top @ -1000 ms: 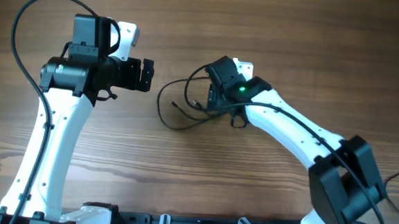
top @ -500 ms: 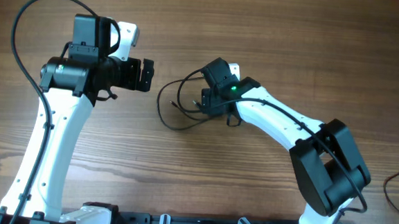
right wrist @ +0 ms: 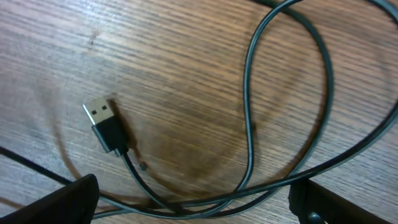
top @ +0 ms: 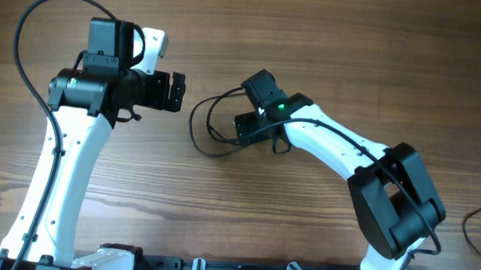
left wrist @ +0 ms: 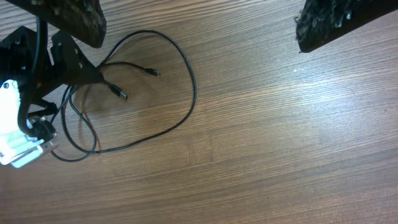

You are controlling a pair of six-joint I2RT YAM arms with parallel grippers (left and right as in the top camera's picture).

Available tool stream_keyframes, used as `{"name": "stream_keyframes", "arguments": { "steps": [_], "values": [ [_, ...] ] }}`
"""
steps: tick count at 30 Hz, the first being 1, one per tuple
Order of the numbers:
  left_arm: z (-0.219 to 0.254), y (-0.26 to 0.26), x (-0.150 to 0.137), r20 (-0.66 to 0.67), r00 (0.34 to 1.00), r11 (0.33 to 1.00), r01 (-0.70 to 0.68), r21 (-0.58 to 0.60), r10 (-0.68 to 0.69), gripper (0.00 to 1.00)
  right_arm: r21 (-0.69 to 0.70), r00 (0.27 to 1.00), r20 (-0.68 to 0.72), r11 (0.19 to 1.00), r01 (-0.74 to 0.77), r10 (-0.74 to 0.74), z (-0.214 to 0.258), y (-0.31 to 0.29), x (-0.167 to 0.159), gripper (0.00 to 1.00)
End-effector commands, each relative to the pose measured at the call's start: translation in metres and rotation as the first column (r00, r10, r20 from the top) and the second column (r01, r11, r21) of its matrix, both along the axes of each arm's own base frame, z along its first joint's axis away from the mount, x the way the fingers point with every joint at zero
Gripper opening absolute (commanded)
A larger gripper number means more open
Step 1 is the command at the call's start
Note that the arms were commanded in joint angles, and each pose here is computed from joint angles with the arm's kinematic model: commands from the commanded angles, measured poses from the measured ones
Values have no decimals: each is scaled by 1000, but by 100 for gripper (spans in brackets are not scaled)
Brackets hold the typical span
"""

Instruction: Untangle cables

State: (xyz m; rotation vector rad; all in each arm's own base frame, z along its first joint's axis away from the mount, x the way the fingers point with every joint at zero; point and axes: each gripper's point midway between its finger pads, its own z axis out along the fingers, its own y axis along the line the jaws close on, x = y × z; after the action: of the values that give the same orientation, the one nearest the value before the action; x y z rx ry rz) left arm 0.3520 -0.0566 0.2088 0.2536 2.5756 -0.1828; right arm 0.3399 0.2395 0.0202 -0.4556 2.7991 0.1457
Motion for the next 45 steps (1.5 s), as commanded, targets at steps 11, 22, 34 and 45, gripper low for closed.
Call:
{"name": "stream_keyframes", "arguments": {
  "steps": [11,22,34,45],
  "values": [
    [4,1,-3,14,1000,1000,14,4,-14,100,8,984,-101,990,-144,144,-23,6,-22,94],
    [3,1,-3,11,1000,1000,14,5,-14,100,12,986,-100,991,-130,131,-23,7,-21,5],
    [3,1,-3,11,1000,1000,14,5,-14,100,105,989,-72,987,-119,127,4,21,-21,74],
    [3,1,-4,10,1000,1000,14,5,-14,100,60,989,68,989,-139,135,11,21,8,80]
  ]
}}
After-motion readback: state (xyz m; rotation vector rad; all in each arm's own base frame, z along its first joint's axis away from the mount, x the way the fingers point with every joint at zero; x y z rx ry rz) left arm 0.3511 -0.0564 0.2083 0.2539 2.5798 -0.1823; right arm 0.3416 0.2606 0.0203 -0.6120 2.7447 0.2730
